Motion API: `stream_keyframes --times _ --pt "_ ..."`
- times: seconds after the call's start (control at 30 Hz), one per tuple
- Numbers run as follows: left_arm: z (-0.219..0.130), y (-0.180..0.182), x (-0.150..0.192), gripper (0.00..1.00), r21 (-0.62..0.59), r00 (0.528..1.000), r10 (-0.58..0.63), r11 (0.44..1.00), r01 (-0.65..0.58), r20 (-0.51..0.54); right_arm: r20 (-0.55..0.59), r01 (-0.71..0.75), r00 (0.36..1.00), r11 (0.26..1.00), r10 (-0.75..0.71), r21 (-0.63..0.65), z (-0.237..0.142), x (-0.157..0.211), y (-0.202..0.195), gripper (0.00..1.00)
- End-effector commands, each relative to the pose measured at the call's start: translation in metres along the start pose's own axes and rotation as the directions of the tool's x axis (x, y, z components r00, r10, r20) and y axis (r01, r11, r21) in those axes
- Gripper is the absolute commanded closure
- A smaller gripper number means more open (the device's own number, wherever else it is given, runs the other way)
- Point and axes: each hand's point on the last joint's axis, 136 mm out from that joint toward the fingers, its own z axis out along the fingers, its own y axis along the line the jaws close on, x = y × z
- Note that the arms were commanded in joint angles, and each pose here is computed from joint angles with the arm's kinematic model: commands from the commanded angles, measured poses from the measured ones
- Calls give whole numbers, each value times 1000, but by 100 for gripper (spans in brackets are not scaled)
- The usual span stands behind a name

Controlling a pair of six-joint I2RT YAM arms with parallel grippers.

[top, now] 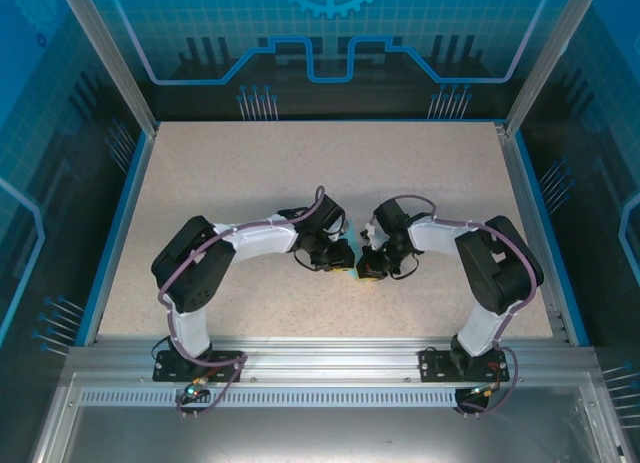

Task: Fold a paper plane with a square sheet of paper (fold left side to right side)
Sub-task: Third fold the triangle at the center of the table.

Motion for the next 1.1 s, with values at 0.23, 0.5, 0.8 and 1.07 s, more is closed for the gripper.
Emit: stream_keyframes --times 0.23,0.5,0.8,1.07 --pt "19 4 1 87 12 997 -54 998 55 -48 -85 -77 992 983 93 169 19 28 -47 100" --pt "20 -2 1 88 40 997 -40 998 43 -61 -90 -77 992 983 93 169 19 29 -47 100" --pt "29 0 -2 88 45 996 -52 997 55 -71 -90 -78 991 982 95 171 18 29 -47 100" --pt "38 34 -10 88 -33 992 -118 993 117 -46 -93 -75 991 979 94 188 17 31 -50 100"
